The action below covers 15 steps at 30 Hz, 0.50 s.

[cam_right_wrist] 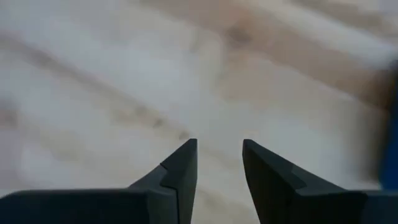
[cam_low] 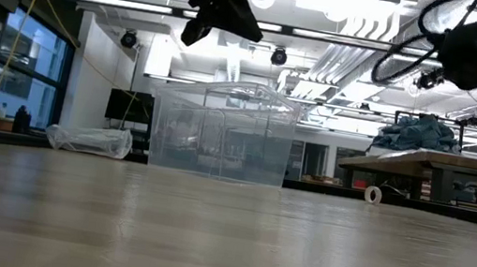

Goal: Roll bandage
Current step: Roll the blue bandage

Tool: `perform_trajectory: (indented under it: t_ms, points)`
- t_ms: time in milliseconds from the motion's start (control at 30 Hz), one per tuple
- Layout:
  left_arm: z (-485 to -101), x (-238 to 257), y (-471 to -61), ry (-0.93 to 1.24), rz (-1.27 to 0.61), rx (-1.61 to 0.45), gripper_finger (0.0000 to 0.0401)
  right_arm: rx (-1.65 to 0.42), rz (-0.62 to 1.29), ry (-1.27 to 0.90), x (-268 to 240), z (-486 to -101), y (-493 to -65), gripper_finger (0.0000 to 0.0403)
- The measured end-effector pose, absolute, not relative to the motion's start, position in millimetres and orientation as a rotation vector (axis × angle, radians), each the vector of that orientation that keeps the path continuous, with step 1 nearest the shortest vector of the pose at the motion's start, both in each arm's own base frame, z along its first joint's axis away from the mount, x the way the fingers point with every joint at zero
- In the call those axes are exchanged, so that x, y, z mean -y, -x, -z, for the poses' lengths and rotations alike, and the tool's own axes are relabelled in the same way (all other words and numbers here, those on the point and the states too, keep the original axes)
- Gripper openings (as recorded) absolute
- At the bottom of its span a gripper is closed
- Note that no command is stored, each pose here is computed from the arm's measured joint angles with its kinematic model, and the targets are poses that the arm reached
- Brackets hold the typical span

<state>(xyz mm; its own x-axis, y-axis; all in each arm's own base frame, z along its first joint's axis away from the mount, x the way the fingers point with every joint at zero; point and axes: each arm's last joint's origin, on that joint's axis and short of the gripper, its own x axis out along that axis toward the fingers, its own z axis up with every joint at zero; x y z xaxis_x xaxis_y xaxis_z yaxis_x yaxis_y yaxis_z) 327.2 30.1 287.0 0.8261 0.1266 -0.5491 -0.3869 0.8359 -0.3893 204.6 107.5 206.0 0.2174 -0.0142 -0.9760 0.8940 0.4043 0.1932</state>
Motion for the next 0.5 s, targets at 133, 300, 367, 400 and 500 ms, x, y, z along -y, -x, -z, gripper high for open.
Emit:
perform_trajectory:
  t_ms: [133,300,367,400,500]
  points:
    - [-287,-33,-327,0.516,-0.293,-0.530,0.0000,-1.242,0.642,-0.940,-113,-215,-212,0.0122]
    - [-287,-38,-326,0.524,-0.300,-0.528,0.0000,-1.406,0.641,-0.886,-120,-203,-223,0.0122]
    - [-287,-40,-326,0.528,-0.304,-0.526,0.0000,-1.560,0.744,-0.810,-121,-187,-222,0.0122]
    - [-287,-40,-326,0.533,-0.307,-0.525,0.0000,-1.628,0.830,-0.756,-119,-181,-218,0.0122]
    - [-287,-40,-326,0.549,-0.312,-0.522,0.0000,-1.686,1.076,-0.642,-114,-174,-212,0.0122]
